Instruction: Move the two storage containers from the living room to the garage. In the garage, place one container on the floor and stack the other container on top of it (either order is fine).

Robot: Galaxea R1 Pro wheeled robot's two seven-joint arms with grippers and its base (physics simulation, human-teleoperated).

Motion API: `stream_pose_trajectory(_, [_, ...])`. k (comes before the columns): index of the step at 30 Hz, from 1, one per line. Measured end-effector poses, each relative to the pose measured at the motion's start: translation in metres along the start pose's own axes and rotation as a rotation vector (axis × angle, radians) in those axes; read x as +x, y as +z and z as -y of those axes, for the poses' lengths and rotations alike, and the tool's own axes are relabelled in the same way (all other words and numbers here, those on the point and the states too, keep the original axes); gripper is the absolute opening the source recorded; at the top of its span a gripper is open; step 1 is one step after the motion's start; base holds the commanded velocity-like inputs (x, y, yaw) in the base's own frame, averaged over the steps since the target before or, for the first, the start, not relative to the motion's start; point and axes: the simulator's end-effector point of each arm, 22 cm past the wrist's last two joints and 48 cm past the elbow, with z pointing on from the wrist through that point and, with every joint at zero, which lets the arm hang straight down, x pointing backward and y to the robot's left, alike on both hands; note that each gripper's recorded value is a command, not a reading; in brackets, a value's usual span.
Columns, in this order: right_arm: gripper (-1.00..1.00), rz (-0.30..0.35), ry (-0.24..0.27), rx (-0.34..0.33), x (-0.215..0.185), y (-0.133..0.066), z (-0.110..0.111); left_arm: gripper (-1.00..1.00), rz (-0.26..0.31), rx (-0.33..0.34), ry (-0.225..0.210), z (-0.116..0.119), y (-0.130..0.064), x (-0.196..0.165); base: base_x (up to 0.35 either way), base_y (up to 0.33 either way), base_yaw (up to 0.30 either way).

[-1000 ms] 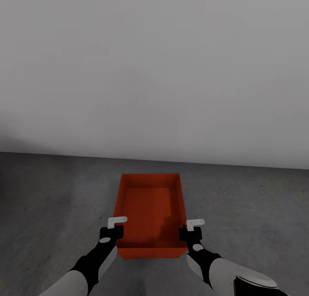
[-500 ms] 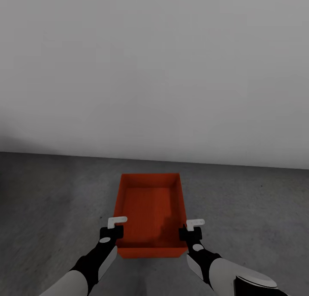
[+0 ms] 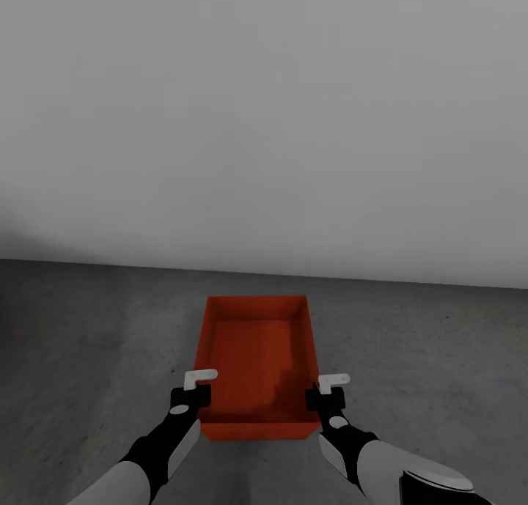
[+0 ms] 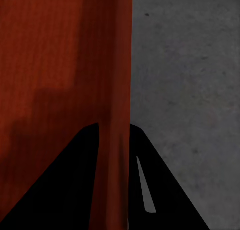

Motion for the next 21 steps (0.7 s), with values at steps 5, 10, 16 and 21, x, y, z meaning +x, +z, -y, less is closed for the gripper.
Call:
stream_pose_trajectory(5, [-1.0,0.0,0.0,0.0,0.0,-0.0001,0.0,-1.0,0.0,0.0,0.0,0.0001,-0.0002,0.0001,0.119,0.0,0.0])
stream_pose_trajectory(10, [-1.0,-0.001,-0.001,0.0,0.0003,0.0,-0.0001,-1.0,-0.001,-0.001,-0.001,0.0,-0.0001,0.0006,0.03,0.0,0.0])
stream_pose_trajectory(16, [-1.0,0.0,0.0,0.0,0.0001,0.0,0.0,-1.0,0.0,0.0,0.0,0.0,0.0,0.0002,0.002,0.0,0.0])
stream_pose_trajectory(21, [-1.0,-0.004,0.005,-0.008,0.0003,-0.0003,-0.0039,-1.0,-0.005,-0.01,0.016,-0.0036,0.0005,0.0036,0.0,0.0,0.0])
